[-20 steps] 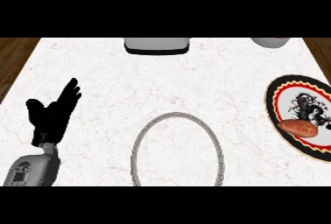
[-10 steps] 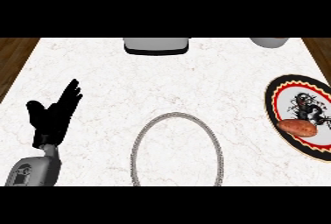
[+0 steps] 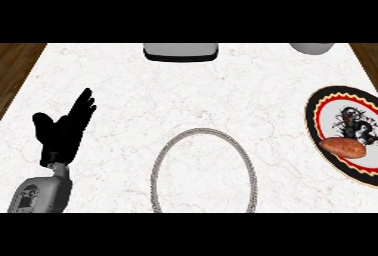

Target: Pick the sweet potato from the placemat and place it in the plate

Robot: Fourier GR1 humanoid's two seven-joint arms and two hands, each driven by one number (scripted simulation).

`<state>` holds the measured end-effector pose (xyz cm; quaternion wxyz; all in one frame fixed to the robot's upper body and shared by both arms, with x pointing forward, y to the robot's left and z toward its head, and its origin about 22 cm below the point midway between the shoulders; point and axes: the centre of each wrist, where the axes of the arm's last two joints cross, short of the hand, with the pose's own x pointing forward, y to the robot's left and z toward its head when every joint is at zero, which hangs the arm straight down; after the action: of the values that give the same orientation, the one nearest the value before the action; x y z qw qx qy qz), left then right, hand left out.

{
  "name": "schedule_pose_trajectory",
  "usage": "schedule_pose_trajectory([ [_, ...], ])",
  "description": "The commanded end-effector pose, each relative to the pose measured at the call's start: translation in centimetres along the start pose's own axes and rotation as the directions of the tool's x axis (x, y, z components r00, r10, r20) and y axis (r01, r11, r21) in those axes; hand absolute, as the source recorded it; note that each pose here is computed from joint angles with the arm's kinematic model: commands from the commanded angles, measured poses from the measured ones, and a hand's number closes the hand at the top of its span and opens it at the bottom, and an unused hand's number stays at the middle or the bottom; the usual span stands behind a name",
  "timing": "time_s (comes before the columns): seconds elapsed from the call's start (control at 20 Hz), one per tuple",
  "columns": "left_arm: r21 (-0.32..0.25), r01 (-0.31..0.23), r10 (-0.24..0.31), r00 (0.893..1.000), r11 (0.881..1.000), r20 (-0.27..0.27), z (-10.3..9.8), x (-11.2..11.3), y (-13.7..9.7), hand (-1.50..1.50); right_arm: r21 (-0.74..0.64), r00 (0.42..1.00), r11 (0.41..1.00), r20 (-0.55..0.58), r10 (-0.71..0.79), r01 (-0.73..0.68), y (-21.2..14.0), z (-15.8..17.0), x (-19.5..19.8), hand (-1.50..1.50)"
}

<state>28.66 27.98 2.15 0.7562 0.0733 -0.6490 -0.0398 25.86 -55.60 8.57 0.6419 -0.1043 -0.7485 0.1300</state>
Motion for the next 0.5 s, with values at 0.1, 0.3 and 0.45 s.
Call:
schedule_pose_trajectory([
  [0.1,-0.012,0.009,-0.009,1.0,1.0,0.002,-0.1,-0.6,0.5,0.0,0.076,0.986,0.992,0.122,-0.114,0.105,-1.8,1.3,0.4,-1.5],
  [0.3,-0.015,0.003,-0.003,1.0,1.0,0.01,0.4,-0.3,0.2,0.0,0.055,0.992,0.996,0.098,-0.074,0.069,-1.4,2.4,-0.8,-1.5],
  [0.45,0.007,0.006,-0.006,1.0,1.0,0.003,-0.7,0.1,1.2,0.0,0.062,0.991,0.995,0.106,-0.081,0.074,-3.1,2.8,0.7,-1.5],
])
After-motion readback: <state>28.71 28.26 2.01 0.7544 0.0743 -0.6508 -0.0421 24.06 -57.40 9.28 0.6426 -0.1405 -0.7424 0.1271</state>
